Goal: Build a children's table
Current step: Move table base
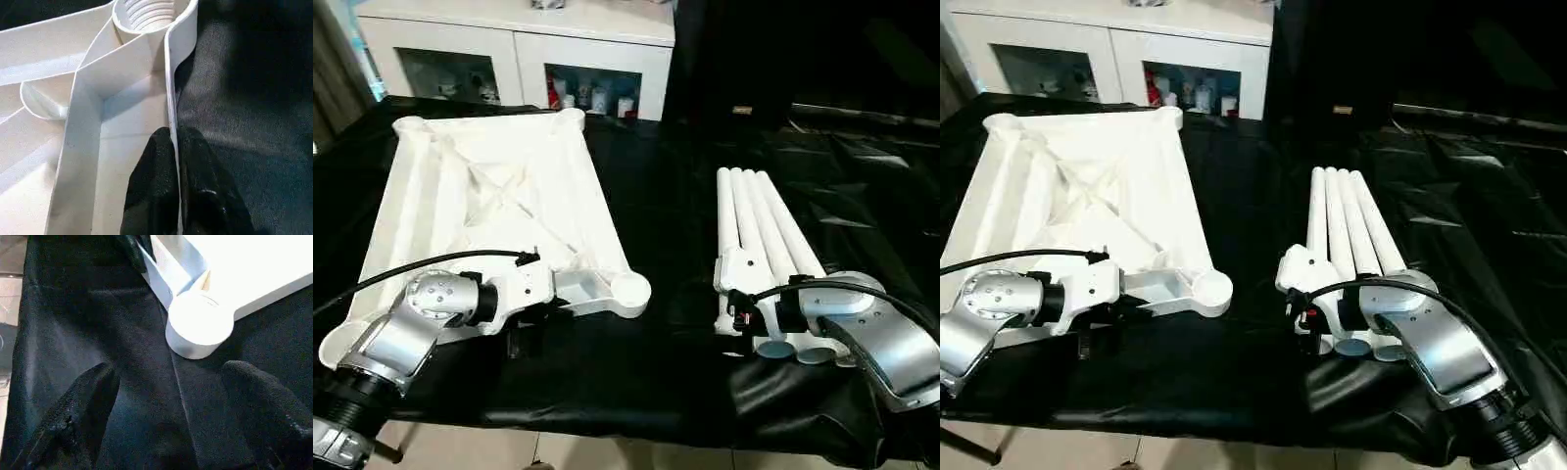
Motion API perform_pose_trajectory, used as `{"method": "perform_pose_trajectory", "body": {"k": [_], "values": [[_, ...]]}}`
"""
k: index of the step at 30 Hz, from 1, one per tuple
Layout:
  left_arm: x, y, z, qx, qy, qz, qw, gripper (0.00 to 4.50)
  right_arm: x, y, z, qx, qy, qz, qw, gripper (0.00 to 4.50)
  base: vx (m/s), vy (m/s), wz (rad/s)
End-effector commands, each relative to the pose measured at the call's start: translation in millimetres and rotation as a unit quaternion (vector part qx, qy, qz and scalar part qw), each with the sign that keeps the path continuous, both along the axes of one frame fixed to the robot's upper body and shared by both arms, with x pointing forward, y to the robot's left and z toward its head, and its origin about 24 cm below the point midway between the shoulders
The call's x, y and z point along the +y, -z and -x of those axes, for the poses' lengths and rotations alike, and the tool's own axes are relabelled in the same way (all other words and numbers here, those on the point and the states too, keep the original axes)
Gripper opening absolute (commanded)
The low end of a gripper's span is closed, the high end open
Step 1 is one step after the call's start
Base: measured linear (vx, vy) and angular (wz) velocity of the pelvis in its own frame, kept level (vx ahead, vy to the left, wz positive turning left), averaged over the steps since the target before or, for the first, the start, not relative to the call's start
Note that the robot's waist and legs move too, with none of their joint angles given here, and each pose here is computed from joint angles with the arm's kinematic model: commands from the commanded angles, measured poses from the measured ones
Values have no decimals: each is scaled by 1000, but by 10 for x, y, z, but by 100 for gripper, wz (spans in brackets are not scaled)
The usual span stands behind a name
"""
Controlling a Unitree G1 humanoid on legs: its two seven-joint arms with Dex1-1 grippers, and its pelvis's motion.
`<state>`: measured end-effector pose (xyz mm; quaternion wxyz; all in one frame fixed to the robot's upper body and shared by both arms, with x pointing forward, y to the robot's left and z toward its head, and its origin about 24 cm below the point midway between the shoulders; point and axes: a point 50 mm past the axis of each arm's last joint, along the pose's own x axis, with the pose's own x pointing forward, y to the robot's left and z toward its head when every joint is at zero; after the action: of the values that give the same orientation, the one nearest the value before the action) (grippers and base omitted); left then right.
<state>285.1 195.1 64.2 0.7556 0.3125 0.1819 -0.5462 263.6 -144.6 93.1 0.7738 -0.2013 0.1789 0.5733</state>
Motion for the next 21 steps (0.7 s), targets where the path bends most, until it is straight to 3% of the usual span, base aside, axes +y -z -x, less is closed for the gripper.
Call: {"method": "perform_pose_trajectory", "body": {"k": [1, 2, 5, 8, 11, 13, 16, 19, 20, 21], "values": [[28, -260, -111, -51, -13, 28, 998, 31, -22, -63, -31, -15, 7, -9, 1000, 377, 0, 0, 0], [34, -342, -102, -44, -15, 50, 998, 71, -16, -85, -30, -13, 12, -21, 1000, 377, 0, 0, 0], [51, -495, -48, -26, -18, 86, 996, 72, -5, -134, -26, -12, 22, -45, 999, 377, 0, 0, 0], [77, -605, -5, -21, -23, 105, 994, 116, -6, -168, -31, -11, 38, -59, 997, 377, 0, 0, 0], [93, -768, 5, -42, -41, 132, 989, 114, -34, -217, -90, -29, 88, -60, 994, 377, 0, 0, 0], [74, -891, -39, -89, -71, 157, 981, 137, -93, -269, -233, -52, 186, -43, 980, 377, 0, 0, 0], [-5, -891, -137, -133, -127, 167, 969, 161, -123, -301, -341, -29, 267, -52, 962, 377, 0, 0, 0], [-100, -845, -200, -137, -190, 195, 953, 192, -136, -306, -406, 9, 341, -74, 937, 404, 0, 0, 0], [-201, -765, -151, -111, -199, 214, 950, 201, -109, -288, -405, 35, 388, -73, 918, 410, 0, 0, 0], [-263, -717, -99, -101, -196, 216, 951, 208, -71, -279, -394, 46, 409, -69, 909, 416, 0, 0, 0]]}}
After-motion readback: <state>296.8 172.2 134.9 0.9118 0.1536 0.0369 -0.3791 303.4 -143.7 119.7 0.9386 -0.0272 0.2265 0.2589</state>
